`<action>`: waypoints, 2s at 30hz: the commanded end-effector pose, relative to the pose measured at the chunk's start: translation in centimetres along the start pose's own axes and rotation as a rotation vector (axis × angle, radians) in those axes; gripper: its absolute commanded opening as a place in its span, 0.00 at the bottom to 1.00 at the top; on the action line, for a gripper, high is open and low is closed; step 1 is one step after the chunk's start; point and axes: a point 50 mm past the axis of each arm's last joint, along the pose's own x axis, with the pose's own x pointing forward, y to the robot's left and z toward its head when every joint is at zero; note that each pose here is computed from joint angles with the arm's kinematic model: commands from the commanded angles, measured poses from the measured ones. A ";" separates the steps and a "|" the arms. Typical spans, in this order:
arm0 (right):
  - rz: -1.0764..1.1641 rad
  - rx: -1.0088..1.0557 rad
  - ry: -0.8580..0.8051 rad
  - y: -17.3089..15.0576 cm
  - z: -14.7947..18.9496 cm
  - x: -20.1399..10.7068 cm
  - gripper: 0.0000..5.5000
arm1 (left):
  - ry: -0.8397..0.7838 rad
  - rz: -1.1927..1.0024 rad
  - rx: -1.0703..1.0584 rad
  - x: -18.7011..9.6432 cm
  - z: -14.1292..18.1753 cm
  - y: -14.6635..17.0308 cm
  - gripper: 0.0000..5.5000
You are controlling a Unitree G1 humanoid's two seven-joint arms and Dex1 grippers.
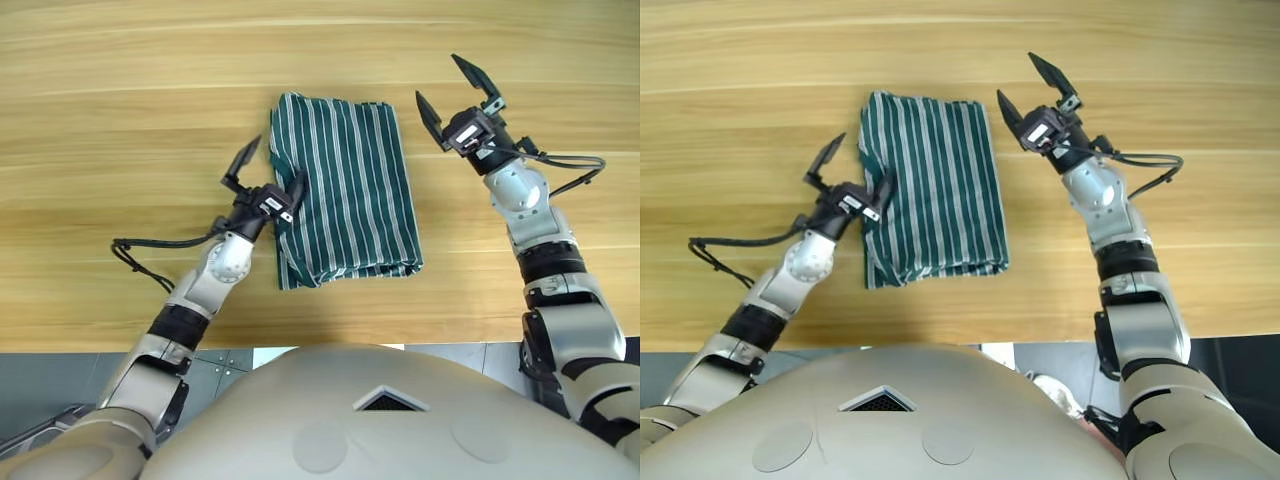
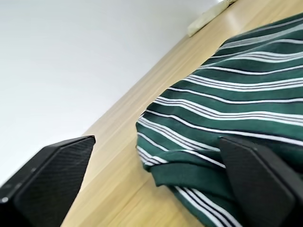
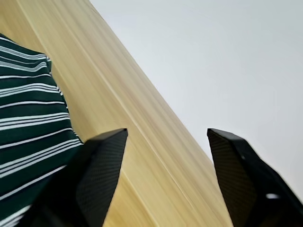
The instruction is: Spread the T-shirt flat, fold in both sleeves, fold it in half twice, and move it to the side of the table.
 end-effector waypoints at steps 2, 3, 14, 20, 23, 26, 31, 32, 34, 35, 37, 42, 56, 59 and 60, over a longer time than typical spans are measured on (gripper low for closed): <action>-0.004 0.000 -0.014 -0.2 0.2 0.0 0.57 | -0.091 0.268 -0.021 -0.9 1.0 5.6 0.87; -0.006 0.002 -0.014 -0.2 0.2 0.0 0.57 | -0.121 0.290 -0.043 -1.1 1.3 6.1 0.87; -0.007 -0.023 0.058 0.1 -1.0 -2.5 0.57 | -0.261 0.251 -0.475 1.0 0.7 5.3 0.67; 0.299 -0.200 0.024 -0.2 -0.4 -7.2 0.57 | -0.154 0.050 -0.102 -3.4 -2.3 8.7 0.67; 0.585 -0.275 0.094 1.4 -0.2 -10.9 0.57 | 0.058 -0.256 0.226 -8.0 -4.3 11.2 0.67; 0.761 -0.307 0.085 3.0 1.4 -12.1 0.57 | 0.099 -0.627 0.389 -10.3 -3.4 10.5 0.67; 0.938 -0.284 0.071 5.0 2.7 -13.3 0.57 | -0.053 -0.954 0.449 -9.3 0.2 7.5 0.67; 0.946 -0.284 0.073 5.1 2.7 -13.3 0.57 | -0.055 -0.987 0.447 -9.3 0.4 7.2 0.67; 0.941 -0.284 0.052 5.2 3.0 -12.9 0.57 | -0.047 -1.034 0.443 -9.3 0.3 6.6 0.67; 0.935 -0.287 0.044 5.1 3.1 -12.6 0.57 | -0.040 -1.057 0.438 -9.3 0.1 6.4 0.67; 0.928 -0.293 0.043 4.9 3.0 -12.4 0.57 | -0.028 -1.090 0.438 -9.1 -0.3 6.0 0.67; 0.924 -0.314 0.055 4.4 2.7 -12.3 0.57 | -0.095 -1.148 0.406 -8.5 0.1 4.3 0.67; 0.892 -0.323 0.050 4.3 2.3 -11.4 0.57 | -0.202 -1.268 0.315 -8.0 0.2 1.2 0.67; 0.890 -0.322 0.051 4.3 2.3 -11.4 0.57 | -0.198 -1.259 0.313 -7.8 -0.2 1.1 0.60; 0.888 -0.323 0.053 4.2 2.3 -11.5 0.57 | -0.195 -1.262 0.313 -7.8 -0.3 1.0 0.56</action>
